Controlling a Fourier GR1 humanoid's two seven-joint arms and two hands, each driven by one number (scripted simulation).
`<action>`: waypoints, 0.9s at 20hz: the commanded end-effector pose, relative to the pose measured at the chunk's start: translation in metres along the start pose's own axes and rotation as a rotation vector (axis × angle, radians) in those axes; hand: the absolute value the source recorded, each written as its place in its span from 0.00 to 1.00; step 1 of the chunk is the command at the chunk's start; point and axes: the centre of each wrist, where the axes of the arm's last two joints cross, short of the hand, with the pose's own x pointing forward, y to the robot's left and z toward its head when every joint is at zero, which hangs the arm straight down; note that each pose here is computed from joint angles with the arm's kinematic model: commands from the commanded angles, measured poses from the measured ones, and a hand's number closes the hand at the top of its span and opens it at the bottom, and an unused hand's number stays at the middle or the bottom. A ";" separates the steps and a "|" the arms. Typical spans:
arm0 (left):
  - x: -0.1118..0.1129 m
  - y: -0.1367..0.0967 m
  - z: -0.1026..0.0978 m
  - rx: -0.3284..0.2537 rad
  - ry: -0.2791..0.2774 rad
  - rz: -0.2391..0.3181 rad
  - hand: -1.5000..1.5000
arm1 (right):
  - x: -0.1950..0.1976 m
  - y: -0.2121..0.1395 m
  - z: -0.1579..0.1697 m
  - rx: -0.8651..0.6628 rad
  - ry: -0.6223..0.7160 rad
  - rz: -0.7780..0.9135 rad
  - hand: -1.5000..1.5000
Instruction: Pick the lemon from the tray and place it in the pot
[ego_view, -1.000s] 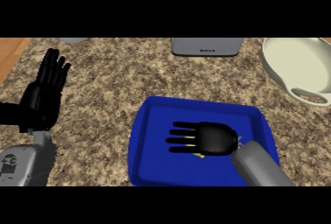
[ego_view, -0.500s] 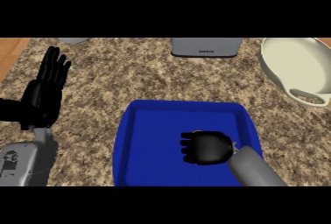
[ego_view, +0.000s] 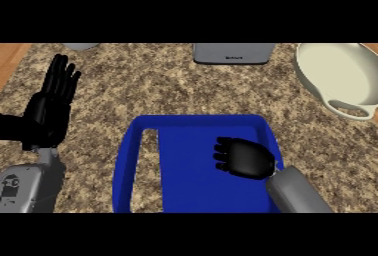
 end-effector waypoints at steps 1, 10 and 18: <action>0.001 0.004 0.001 0.017 -0.002 0.006 0.50 | 0.012 0.028 0.002 0.023 0.449 -0.267 1.00; 0.002 0.003 -0.001 0.020 0.005 -0.008 0.50 | -0.042 -0.061 -0.031 -0.151 1.021 -0.224 1.00; -0.003 -0.007 -0.002 0.003 0.010 -0.007 0.50 | -0.068 -0.146 -0.016 -0.486 1.298 -0.048 1.00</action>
